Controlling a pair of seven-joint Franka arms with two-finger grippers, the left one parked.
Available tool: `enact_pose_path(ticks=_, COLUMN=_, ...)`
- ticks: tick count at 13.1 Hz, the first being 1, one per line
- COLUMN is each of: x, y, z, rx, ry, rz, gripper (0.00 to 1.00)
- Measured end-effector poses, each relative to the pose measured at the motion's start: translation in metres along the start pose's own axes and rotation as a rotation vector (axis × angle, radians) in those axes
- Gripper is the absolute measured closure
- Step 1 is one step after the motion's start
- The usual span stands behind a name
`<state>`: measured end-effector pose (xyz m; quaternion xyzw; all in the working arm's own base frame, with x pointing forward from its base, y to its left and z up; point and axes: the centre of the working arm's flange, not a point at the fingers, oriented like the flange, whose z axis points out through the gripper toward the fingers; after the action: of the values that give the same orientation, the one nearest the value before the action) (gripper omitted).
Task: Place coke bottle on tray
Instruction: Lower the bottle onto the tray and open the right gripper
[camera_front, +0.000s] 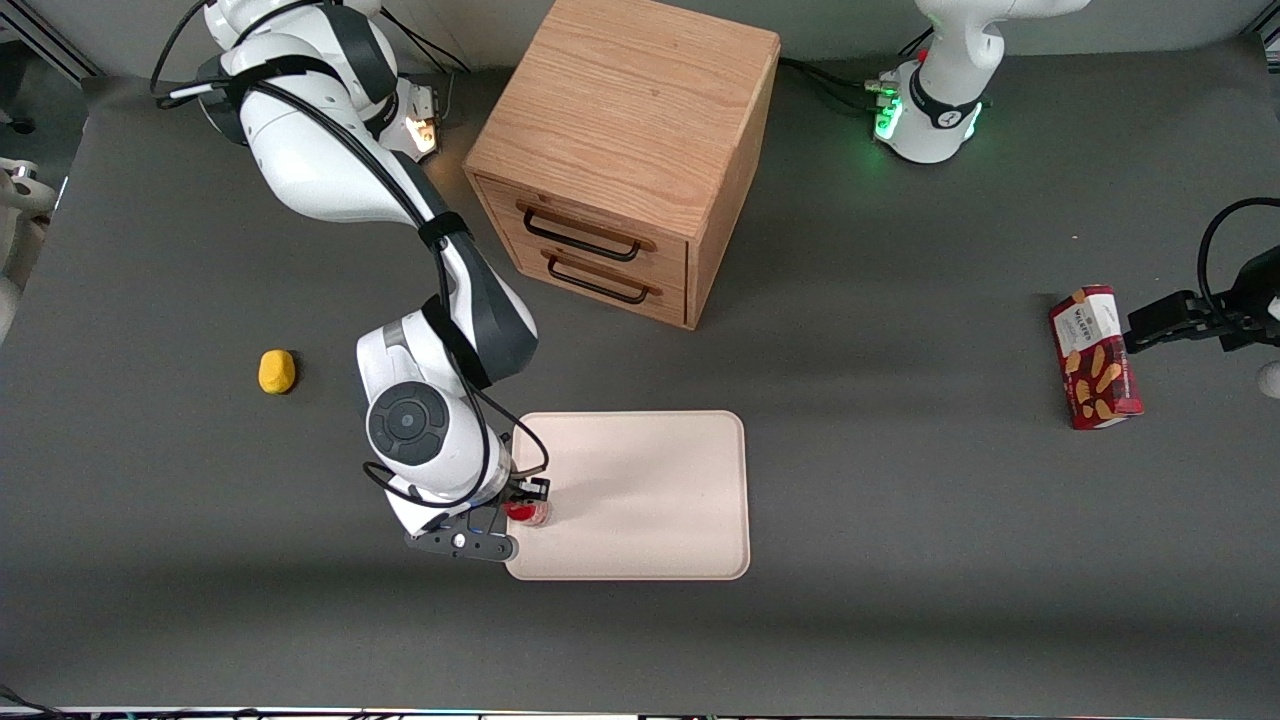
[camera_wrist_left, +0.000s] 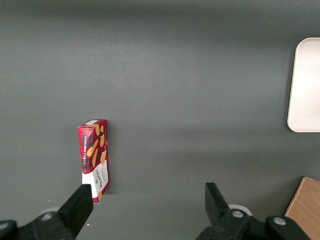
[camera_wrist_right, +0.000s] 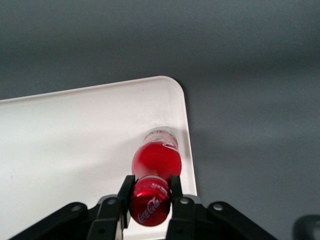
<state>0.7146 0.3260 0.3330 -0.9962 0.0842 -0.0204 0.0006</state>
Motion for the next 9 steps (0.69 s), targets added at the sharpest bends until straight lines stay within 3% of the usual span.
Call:
enact_pose_path(ticks=6, x=0.001, y=0.0, z=-0.011, rx=0.009, ry=0.013, rz=0.016, gripper=0.0)
enact_pose_path(ticks=9, x=-0.013, y=0.01, z=-0.06, rx=-0.035, ry=-0.053, rz=0.017, gripper=0.0)
